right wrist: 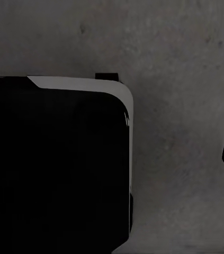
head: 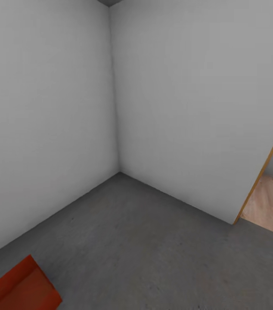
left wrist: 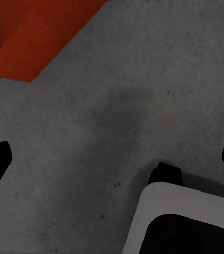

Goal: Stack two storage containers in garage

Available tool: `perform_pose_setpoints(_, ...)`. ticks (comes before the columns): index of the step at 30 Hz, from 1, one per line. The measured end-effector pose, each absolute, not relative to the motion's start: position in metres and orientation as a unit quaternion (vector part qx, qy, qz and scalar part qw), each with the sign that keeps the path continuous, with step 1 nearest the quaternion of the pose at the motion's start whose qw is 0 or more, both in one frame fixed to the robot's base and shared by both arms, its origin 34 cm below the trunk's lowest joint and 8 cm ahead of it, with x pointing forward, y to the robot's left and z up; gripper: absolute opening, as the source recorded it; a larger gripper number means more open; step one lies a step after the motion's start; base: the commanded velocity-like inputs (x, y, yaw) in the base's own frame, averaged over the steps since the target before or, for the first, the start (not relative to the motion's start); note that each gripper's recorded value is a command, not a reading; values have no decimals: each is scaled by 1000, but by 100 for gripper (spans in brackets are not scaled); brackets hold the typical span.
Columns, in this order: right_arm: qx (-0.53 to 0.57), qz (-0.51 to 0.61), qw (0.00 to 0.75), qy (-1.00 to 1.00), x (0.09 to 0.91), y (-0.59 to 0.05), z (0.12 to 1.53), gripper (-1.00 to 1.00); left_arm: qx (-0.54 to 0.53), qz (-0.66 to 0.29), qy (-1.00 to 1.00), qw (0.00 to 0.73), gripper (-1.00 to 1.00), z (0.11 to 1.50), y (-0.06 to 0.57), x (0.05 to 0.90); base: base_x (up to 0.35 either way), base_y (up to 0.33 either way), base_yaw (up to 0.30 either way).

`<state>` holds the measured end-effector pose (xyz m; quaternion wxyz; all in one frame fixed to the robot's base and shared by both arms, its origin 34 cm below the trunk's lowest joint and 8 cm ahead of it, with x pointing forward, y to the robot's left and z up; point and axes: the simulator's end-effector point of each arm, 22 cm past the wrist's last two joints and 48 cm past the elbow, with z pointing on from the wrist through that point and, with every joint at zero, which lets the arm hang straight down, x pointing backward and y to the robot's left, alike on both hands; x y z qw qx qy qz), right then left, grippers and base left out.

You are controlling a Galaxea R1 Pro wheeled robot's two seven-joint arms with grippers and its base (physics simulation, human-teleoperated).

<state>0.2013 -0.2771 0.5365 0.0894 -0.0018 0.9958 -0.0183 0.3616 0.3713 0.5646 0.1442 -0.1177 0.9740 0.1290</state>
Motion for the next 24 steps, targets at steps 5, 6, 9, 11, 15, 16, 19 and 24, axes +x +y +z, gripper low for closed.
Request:
perform_pose_setpoints(5,-1,-18,90,996,201,-277,537,100,-118,129,974,144,100,565,371,362,0,0,-282)
perform_pose_setpoints(6,-1,-18,90,996,201,-277,537,100,-118,129,974,144,100,565,371,362,0,0,-282)
perform_pose_setpoints(9,-1,-18,92,996,202,-277,537,100,-118,129,974,144,100,565,371,362,0,0,-282)
perform_pose_setpoints(11,-1,-18,92,996,202,-277,537,100,-118,129,974,144,100,565,371,362,0,0,-282)
perform_pose_setpoints(15,-1,-18,92,996,203,-276,537,100,-118,129,974,144,100,565,371,362,0,0,-282)
perform_pose_setpoints(16,0,-18,92,996,203,-276,537,100,-118,129,974,144,100,565,371,362,0,0,-282)
perform_pose_setpoints(19,0,-18,92,996,202,-277,537,100,-118,129,974,144,100,565,371,362,0,0,-282)
perform_pose_setpoints(24,0,-18,93,996,203,-276,537,100,-118,129,974,144,100,565,371,362,0,0,-282)
